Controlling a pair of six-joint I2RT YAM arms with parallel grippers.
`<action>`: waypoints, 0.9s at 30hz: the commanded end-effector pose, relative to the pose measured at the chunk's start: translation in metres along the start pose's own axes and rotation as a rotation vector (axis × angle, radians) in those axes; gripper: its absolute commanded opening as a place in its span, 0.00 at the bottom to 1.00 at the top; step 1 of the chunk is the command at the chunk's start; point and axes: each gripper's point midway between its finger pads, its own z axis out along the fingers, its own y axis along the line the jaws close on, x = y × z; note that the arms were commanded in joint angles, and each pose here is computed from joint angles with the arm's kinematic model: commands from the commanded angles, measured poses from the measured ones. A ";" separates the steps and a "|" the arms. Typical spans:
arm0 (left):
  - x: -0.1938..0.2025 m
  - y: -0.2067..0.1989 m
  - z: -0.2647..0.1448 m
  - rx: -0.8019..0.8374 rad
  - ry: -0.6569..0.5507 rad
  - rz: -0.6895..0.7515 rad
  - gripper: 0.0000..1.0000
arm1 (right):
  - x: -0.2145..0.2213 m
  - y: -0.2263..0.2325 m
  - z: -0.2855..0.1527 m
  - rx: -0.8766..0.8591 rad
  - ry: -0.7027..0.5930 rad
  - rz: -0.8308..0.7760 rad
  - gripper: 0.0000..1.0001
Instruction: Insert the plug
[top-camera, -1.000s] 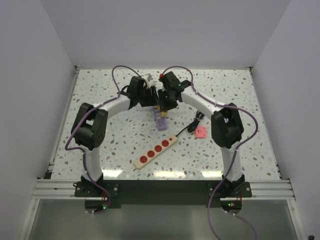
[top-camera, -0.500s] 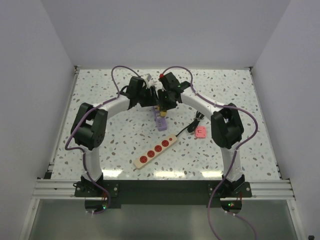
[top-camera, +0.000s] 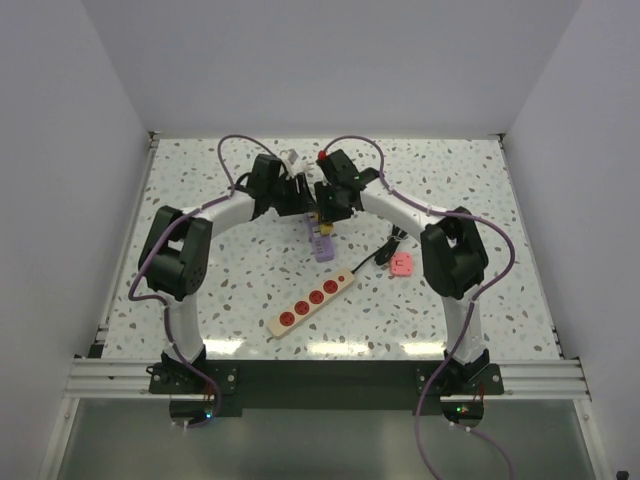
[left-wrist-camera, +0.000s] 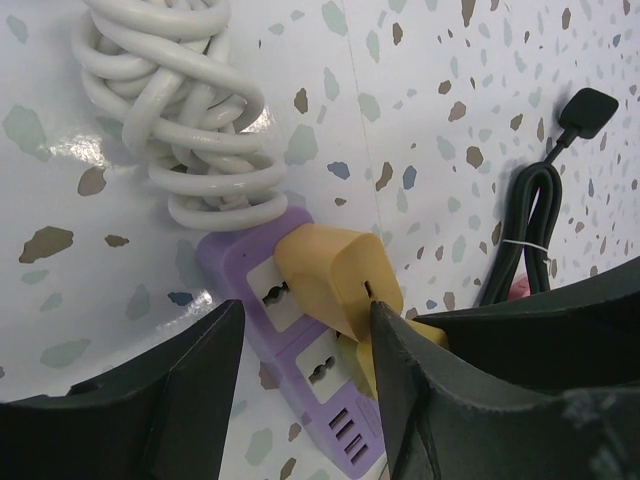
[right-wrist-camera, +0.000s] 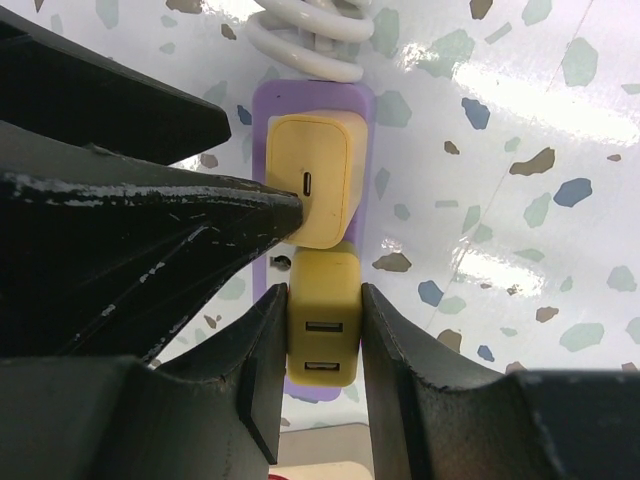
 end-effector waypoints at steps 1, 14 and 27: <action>0.071 0.060 -0.001 -0.189 0.216 -0.063 0.57 | -0.022 -0.001 -0.017 0.010 -0.095 -0.023 0.00; 0.031 0.051 -0.016 -0.129 0.131 -0.132 0.77 | -0.002 -0.013 -0.009 0.067 -0.099 -0.046 0.00; 0.014 0.057 -0.045 -0.145 0.071 -0.133 0.77 | 0.001 -0.012 0.013 0.115 -0.064 -0.110 0.00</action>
